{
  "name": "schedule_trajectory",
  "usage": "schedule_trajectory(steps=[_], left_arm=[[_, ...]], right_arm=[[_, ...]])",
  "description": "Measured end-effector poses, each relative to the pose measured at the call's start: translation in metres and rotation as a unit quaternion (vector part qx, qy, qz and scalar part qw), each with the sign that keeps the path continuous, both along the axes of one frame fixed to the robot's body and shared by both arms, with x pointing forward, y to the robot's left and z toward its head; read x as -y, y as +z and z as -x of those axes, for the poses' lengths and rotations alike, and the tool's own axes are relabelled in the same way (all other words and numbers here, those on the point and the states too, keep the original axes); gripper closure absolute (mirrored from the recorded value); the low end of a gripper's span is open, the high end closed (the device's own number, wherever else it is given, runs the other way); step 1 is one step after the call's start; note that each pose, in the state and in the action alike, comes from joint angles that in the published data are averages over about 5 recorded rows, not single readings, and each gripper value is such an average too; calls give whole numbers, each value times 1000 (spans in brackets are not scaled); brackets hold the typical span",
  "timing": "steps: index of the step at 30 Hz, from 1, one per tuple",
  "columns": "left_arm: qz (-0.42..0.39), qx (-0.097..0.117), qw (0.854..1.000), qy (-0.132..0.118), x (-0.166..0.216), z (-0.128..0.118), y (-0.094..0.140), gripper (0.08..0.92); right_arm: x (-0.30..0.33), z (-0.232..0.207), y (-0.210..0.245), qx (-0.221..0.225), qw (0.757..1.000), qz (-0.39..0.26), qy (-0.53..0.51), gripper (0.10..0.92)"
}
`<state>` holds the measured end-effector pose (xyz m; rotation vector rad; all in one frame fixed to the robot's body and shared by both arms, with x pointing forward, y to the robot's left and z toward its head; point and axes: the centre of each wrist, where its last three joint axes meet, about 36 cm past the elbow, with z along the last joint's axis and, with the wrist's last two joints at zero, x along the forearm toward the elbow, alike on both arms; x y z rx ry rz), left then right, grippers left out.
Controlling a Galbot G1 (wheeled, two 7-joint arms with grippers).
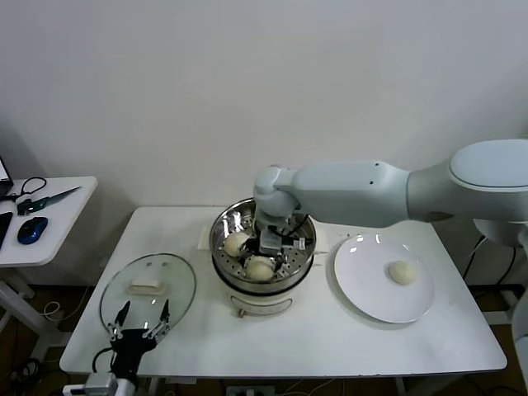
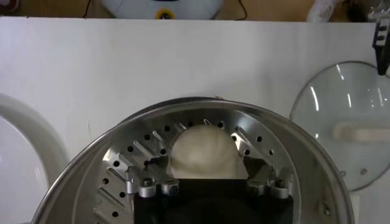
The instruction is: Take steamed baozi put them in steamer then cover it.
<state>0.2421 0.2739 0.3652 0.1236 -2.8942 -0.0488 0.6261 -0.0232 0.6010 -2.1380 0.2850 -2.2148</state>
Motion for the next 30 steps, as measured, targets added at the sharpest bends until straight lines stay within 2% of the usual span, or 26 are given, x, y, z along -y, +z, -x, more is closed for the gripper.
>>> schedule_trajectory(steps=[6,9,12,15,20,25,30], left_arm=[[2,1,1000,-1,1,-2,1,177],[3,3,1000,-2,2,-3,2,177],[5,5,1000,-3,2,-4,3,177],[5,6,1000,-5,2,-6,3,177],[7,4,1000,-6,3,-8,1,177],[7,1,1000,-6,2,-7,0,177],[5,-3,1000,-4,1,-5,-2,177]], right_arm=[[32,-23,43,10,998,-4,-62,199],[66,-37,71,12,991,-10,-134,199],[110,-46,95,8,974,-23,-227,200],[163,-52,107,2,945,-34,-327,200],[255,-51,103,-11,881,-48,-470,200],[330,-38,70,-34,820,-53,-568,200],[376,-27,29,-50,777,-50,-626,200]])
